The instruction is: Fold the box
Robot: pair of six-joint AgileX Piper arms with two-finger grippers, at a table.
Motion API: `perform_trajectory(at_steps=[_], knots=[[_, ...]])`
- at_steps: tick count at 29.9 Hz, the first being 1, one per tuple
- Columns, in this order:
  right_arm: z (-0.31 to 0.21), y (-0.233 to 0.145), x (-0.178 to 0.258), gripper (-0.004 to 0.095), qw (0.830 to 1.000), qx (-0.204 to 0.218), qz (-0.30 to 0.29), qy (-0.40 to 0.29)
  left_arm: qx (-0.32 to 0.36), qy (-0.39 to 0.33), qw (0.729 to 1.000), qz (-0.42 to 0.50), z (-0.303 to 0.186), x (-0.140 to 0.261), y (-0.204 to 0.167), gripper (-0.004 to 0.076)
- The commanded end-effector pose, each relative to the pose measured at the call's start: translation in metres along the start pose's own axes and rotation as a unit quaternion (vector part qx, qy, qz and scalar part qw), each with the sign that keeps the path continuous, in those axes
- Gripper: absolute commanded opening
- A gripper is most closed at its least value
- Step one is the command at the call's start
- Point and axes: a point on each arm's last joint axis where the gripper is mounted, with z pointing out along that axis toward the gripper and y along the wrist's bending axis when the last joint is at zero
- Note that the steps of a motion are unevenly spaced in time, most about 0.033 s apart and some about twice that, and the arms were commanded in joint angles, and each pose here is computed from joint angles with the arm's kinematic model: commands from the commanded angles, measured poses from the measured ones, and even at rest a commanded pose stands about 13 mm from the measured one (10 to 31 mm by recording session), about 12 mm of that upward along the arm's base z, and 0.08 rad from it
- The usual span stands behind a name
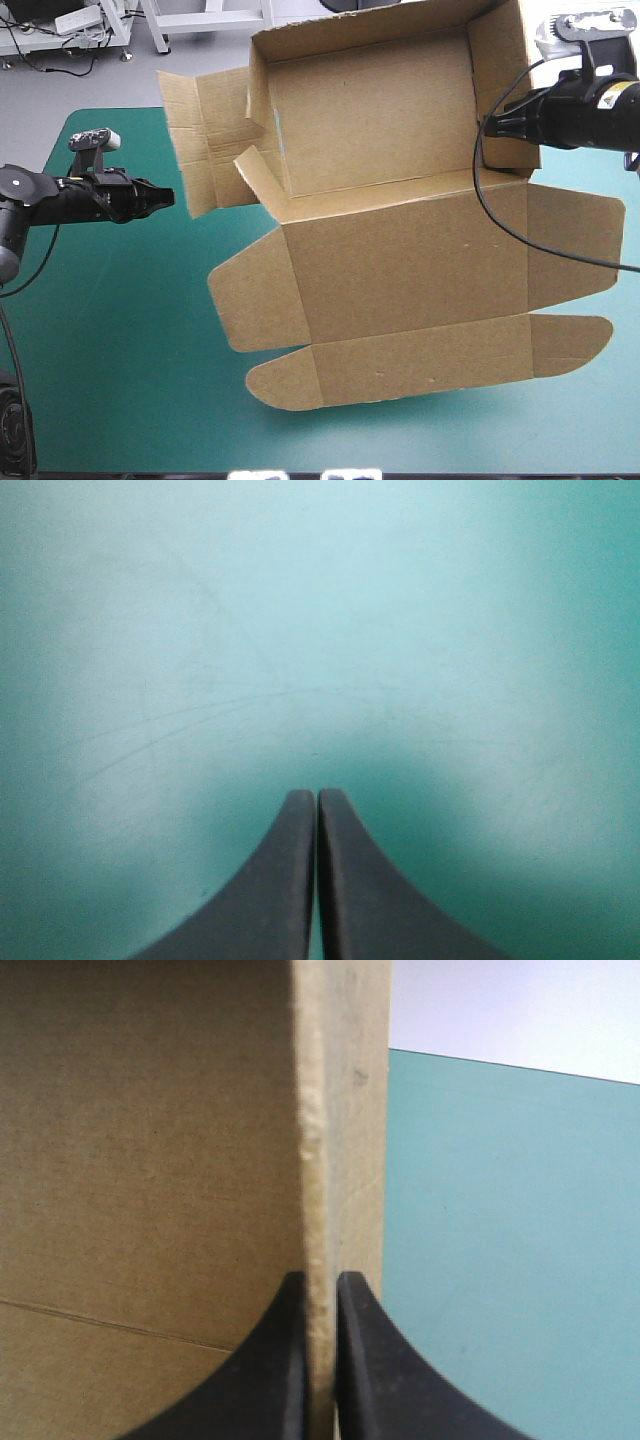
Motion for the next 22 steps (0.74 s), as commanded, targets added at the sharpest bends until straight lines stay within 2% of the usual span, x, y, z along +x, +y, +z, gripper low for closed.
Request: perform_trajectory(at_steps=[1,5,12,22], knots=[[-0.039,0.016,-0.003,-0.002,0.998,-0.039,0.0,-0.049,0.084,-0.065,0.994,0.007,-0.013,-0.012,-0.022,-0.0006],[-0.043,0.02,-0.003,-0.002,0.997,-0.056,-0.001,-0.054,0.181,-0.084,0.98,0.017,-0.014,-0.016,-0.036,-0.0006],[-0.036,0.017,-0.003,-0.002,0.998,-0.05,-0.001,-0.048,0.289,-0.097,0.952,0.03,-0.023,-0.017,-0.054,-0.0006],[0.006,0.003,-0.006,-0.002,0.999,-0.032,0.01,-0.003,0.292,-0.105,0.95,0.043,-0.033,-0.015,-0.062,-0.0006]])
